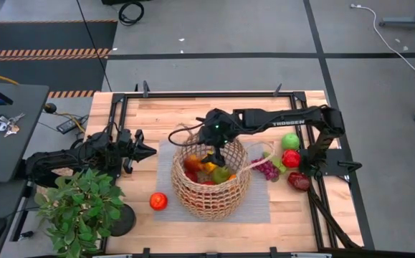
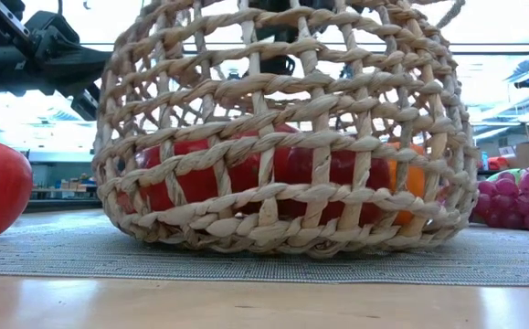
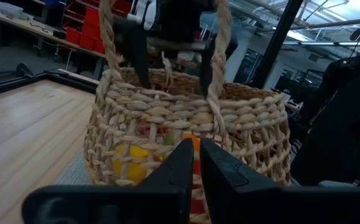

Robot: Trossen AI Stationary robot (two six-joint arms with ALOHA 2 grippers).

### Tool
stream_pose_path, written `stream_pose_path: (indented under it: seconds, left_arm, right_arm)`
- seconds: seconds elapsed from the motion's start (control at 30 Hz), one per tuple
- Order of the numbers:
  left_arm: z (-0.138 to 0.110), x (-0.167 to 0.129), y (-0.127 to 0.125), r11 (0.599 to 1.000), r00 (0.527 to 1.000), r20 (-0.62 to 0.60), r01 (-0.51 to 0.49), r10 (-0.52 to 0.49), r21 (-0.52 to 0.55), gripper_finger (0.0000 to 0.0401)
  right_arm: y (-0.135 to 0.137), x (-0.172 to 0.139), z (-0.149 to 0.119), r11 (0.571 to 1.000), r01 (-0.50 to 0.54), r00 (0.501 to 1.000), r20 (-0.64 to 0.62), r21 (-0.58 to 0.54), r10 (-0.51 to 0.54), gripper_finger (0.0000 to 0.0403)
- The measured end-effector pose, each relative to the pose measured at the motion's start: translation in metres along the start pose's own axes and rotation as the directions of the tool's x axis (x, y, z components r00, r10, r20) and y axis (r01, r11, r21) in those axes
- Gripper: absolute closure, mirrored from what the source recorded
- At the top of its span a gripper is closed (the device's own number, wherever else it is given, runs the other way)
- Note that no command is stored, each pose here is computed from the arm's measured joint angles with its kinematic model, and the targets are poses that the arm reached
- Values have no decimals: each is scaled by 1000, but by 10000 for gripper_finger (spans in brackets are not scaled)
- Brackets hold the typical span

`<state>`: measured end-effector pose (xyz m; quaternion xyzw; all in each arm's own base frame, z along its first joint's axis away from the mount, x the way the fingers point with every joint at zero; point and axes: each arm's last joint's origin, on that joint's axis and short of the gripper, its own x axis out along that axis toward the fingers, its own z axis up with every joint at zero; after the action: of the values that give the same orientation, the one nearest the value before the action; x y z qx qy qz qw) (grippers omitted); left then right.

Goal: Build produce basket
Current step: Put the green apple into the brown basket

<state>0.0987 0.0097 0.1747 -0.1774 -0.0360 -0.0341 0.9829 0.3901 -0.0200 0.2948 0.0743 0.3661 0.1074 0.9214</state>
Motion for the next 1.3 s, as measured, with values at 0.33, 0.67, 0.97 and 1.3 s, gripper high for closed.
stream_pose_path:
  seconds: [0.33, 0.67, 0.97, 1.3]
  left_arm:
    - [0, 0, 0, 1000, 1000, -1, -1, 1, -1, 373]
    - [0, 0, 0, 1000, 1000, -1, 0, 0, -1, 367]
    - [0, 0, 0, 1000, 1000, -2, -1, 1, -2, 371]
    - [0, 0, 0, 1000, 1000, -1, 0, 0, -2, 370]
  right_arm:
    - [19, -70, 22, 979, 192, 981, -4, 65, -192, 11]
    - [96, -135, -10, 932, 358, 930, -112, 63, -350, 12]
    - [98, -200, -54, 678, 663, 742, -155, 316, -653, 15]
    - [36, -199, -126, 340, 724, 657, -449, 601, -606, 15]
